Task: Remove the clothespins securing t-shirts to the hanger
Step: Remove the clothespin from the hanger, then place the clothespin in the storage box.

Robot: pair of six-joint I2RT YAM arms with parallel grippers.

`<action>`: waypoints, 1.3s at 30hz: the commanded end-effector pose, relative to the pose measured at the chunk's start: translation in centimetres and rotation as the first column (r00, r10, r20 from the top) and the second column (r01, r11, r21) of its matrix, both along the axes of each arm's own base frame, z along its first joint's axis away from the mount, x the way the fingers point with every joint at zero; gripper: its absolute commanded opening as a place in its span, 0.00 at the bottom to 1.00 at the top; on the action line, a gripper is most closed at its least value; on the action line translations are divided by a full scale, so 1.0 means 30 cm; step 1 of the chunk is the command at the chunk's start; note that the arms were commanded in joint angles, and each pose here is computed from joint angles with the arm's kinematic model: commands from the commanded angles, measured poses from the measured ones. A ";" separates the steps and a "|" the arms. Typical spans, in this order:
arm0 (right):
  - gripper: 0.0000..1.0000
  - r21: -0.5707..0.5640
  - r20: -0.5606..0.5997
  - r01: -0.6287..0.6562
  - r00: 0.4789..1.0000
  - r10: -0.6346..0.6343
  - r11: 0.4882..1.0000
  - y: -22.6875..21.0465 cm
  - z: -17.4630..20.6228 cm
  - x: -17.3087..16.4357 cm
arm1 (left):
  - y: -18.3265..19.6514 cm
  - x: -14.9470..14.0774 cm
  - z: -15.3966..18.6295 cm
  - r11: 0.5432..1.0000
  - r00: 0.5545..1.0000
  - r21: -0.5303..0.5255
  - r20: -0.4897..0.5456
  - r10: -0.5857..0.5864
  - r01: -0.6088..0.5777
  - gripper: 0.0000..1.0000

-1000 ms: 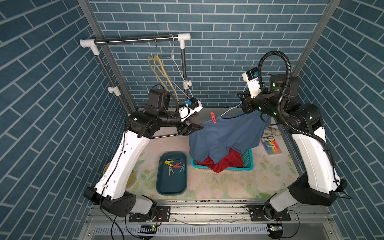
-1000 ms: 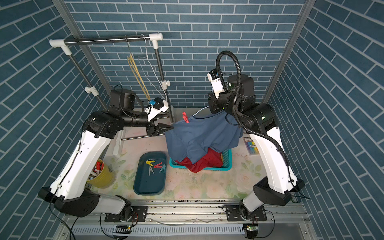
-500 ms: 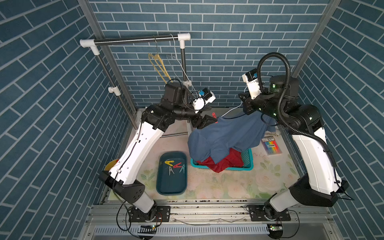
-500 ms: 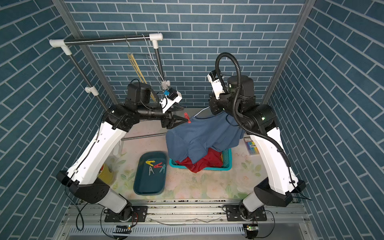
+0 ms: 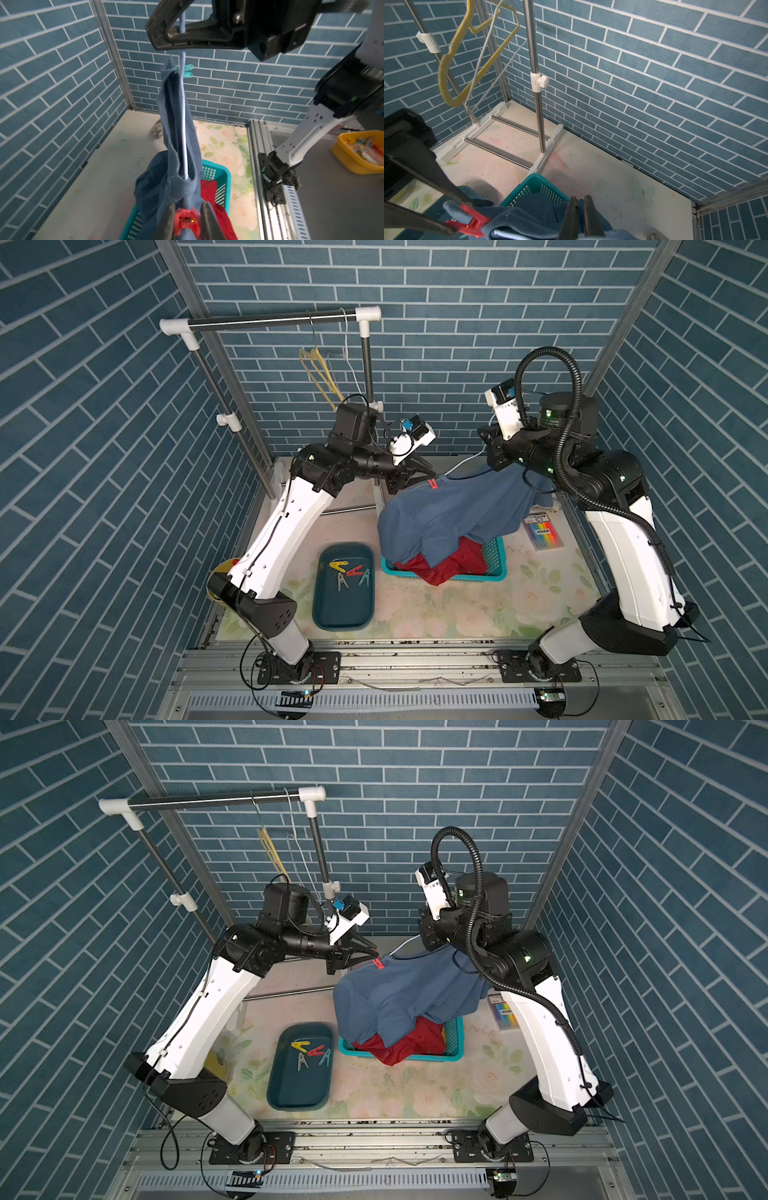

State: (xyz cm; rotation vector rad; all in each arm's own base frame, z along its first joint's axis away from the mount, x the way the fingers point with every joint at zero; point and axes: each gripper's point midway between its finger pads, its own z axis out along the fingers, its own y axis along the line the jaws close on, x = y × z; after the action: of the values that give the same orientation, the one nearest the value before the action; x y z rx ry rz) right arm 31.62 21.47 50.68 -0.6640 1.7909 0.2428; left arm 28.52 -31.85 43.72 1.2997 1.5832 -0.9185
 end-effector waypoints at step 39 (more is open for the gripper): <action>0.00 -0.039 0.069 0.036 0.997 -0.033 0.999 0.011 0.013 0.068 | 0.628 -0.133 -0.694 0.528 0.718 0.631 0.066 0.693 -0.568 0.19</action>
State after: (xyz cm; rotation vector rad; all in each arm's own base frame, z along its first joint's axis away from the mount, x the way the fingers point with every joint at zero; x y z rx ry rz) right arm 33.92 22.09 48.58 -0.6697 1.8298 0.1679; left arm 23.96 -13.76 22.45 0.9358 2.4245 -0.0721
